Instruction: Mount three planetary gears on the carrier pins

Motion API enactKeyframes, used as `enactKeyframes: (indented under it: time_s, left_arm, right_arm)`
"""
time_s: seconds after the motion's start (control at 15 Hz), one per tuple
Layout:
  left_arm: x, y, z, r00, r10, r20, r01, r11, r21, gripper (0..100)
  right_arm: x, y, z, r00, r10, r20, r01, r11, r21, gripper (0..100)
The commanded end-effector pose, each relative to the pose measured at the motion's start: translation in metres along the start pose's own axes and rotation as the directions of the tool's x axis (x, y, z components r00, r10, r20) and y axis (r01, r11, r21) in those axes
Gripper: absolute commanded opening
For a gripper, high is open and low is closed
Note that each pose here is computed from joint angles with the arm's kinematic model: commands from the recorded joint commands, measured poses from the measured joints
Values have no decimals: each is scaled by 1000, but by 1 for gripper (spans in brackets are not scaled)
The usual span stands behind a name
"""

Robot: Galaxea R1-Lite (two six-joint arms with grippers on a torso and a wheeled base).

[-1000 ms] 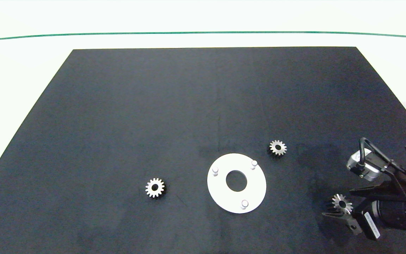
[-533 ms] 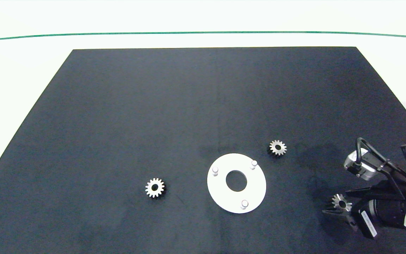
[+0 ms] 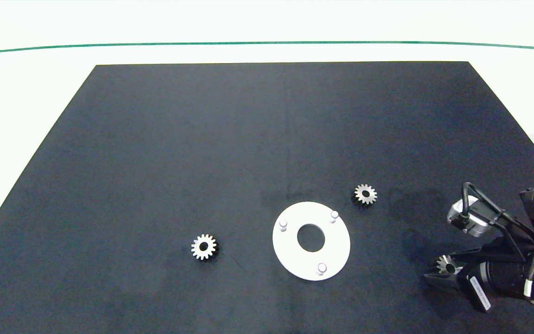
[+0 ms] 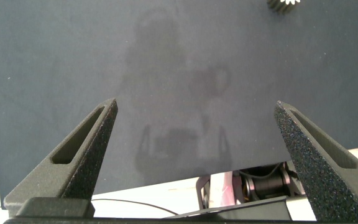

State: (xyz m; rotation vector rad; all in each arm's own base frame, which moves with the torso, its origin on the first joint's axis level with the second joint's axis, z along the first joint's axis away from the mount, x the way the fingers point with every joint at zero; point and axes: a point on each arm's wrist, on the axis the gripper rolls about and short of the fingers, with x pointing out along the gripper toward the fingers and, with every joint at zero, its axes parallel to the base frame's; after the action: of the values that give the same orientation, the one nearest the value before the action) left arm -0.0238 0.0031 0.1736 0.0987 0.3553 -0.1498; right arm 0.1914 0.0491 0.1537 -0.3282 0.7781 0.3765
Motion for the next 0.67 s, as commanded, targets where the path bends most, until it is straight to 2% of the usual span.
enactKeyframes:
  time_s: [0.07,0.67]
  left_arm:
    - [1,0,2,1000,-7,-7,7,1000,2,100]
    - [0,1,6,1000,-5,12,5,1000,2,100]
  right_arm:
    - [0,0,1,1000,-1,7,1,1000,-3,58]
    - [0,0,-1,1000,0,1,0,1000,-3,40]
